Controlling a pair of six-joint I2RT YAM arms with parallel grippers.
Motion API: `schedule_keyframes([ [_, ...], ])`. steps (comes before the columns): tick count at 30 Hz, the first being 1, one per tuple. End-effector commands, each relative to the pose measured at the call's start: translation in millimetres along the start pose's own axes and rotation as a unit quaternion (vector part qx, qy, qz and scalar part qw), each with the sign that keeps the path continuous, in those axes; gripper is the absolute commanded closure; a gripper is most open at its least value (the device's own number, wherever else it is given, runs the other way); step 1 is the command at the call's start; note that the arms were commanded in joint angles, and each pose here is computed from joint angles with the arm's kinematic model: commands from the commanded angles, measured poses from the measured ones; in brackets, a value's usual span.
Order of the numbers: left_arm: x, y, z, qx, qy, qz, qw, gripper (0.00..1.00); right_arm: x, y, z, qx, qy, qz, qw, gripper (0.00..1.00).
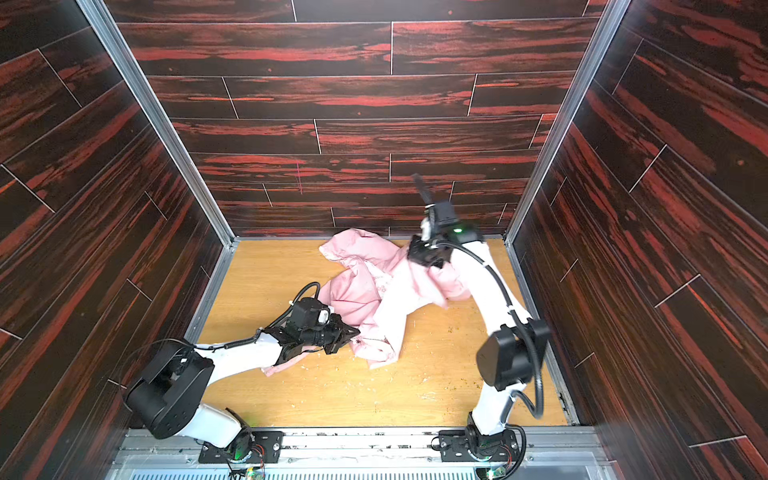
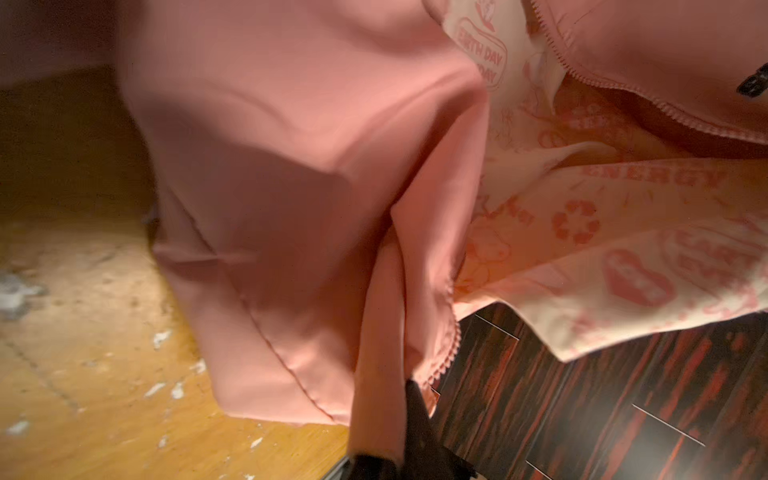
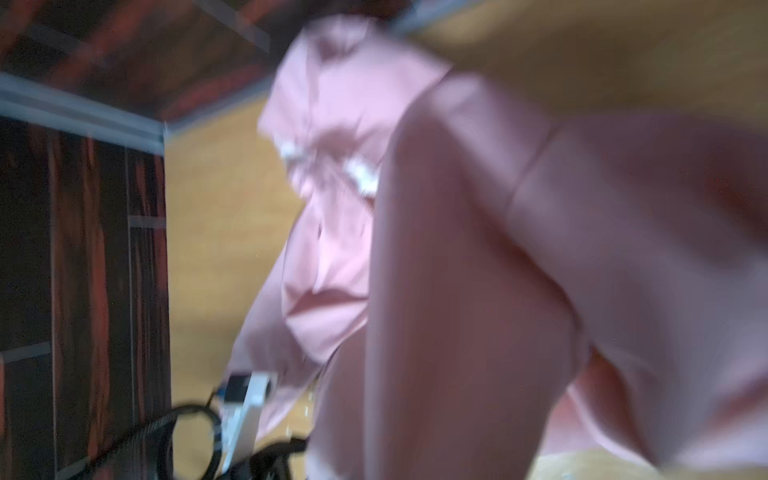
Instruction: Zip up the jacket
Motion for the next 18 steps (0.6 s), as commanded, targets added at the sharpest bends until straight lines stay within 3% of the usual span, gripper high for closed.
schedule_keyframes([
  [1, 15, 12, -9, -0.049, 0.048, -0.004, 0.998, 1.00, 41, -57, 65, 0.170, 0.042, -0.006, 0.984, 1.00],
  [3, 31, 18, -17, -0.068, 0.077, -0.018, 0.995, 1.00, 51, -69, 85, 0.195, 0.043, -0.016, 0.980, 0.81],
  [6, 39, 24, -27, -0.081, 0.094, -0.021, 0.992, 1.00, 45, -69, 82, 0.174, 0.032, -0.013, 0.984, 0.54],
  [8, 36, 24, -31, -0.081, 0.103, -0.008, 0.991, 1.00, 36, -63, 70, 0.154, 0.024, -0.013, 0.988, 0.45],
  [13, 23, 24, -36, -0.083, 0.110, 0.014, 0.990, 1.00, 0, -70, 45, 0.121, 0.038, 0.011, 0.992, 0.43],
  [18, 13, 23, -45, -0.083, 0.105, 0.027, 0.991, 1.00, -9, -107, 34, 0.133, 0.104, 0.004, 0.986, 0.44],
])
Point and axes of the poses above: each gripper's point midway between its finger pads, its own z axis out along the fingers, its own x axis along the line the jaws close on, y = z × x, the point moved 8 cm from there along -z, back along the fingers, and after that the axes turned 10 degrees about -z, right-handed, at the moved point
